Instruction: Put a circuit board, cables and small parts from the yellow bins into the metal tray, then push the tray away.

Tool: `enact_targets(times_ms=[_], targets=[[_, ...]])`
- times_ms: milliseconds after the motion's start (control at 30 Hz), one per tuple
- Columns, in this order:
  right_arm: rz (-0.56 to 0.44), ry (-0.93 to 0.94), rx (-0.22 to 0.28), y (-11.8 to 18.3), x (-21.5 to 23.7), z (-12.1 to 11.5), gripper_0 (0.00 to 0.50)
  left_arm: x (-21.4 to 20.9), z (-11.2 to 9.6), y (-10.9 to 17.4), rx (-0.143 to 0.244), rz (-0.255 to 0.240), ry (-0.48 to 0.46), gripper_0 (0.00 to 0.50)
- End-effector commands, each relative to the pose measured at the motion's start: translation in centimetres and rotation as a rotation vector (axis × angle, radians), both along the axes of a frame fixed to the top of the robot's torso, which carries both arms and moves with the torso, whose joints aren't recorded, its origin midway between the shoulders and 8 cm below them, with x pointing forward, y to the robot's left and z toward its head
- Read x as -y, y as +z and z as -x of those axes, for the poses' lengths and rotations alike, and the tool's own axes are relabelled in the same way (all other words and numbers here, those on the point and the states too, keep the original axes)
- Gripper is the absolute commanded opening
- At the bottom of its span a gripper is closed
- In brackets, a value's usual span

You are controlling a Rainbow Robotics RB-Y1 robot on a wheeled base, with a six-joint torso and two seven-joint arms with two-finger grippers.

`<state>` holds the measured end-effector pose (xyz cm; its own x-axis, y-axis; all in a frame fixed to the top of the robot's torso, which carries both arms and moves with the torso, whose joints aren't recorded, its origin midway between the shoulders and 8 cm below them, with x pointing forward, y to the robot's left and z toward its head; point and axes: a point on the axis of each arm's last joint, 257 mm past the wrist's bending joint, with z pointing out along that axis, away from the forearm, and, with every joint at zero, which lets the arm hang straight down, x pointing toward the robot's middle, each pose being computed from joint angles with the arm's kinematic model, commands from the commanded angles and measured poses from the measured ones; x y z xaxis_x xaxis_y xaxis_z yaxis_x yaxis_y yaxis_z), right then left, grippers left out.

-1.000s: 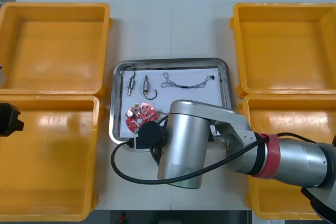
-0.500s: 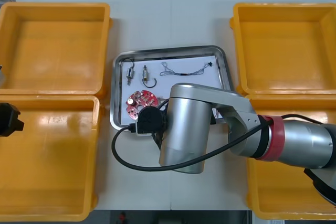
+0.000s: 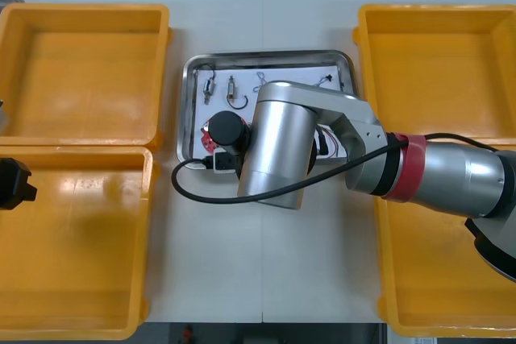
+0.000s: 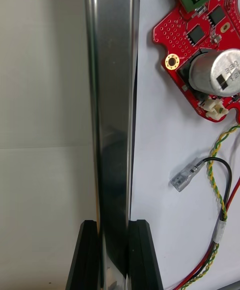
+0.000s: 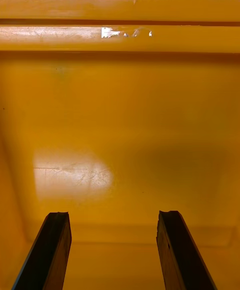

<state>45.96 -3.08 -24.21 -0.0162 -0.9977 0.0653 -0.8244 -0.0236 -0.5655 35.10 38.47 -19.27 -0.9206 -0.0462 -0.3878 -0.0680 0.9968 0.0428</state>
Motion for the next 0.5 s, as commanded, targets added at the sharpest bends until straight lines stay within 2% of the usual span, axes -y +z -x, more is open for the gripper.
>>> enact_targets(times_ms=[33, 233, 500], targets=[[-0.052, 0.016, 0.054, 4.0, -2.6, -2.2, 0.000, -1.6, 0.4, 1.3, 0.014, -0.070, -0.032, 0.500], [-0.042, 0.007, 0.036, 4.8, -3.2, -3.0, 0.000, -1.6, 0.4, 1.3, 0.014, -0.070, -0.032, 0.500], [-0.054, 0.012, 0.060, 5.8, -4.6, -4.7, 0.000, -1.6, 0.4, 1.3, 0.014, -0.070, -0.032, 0.500]])
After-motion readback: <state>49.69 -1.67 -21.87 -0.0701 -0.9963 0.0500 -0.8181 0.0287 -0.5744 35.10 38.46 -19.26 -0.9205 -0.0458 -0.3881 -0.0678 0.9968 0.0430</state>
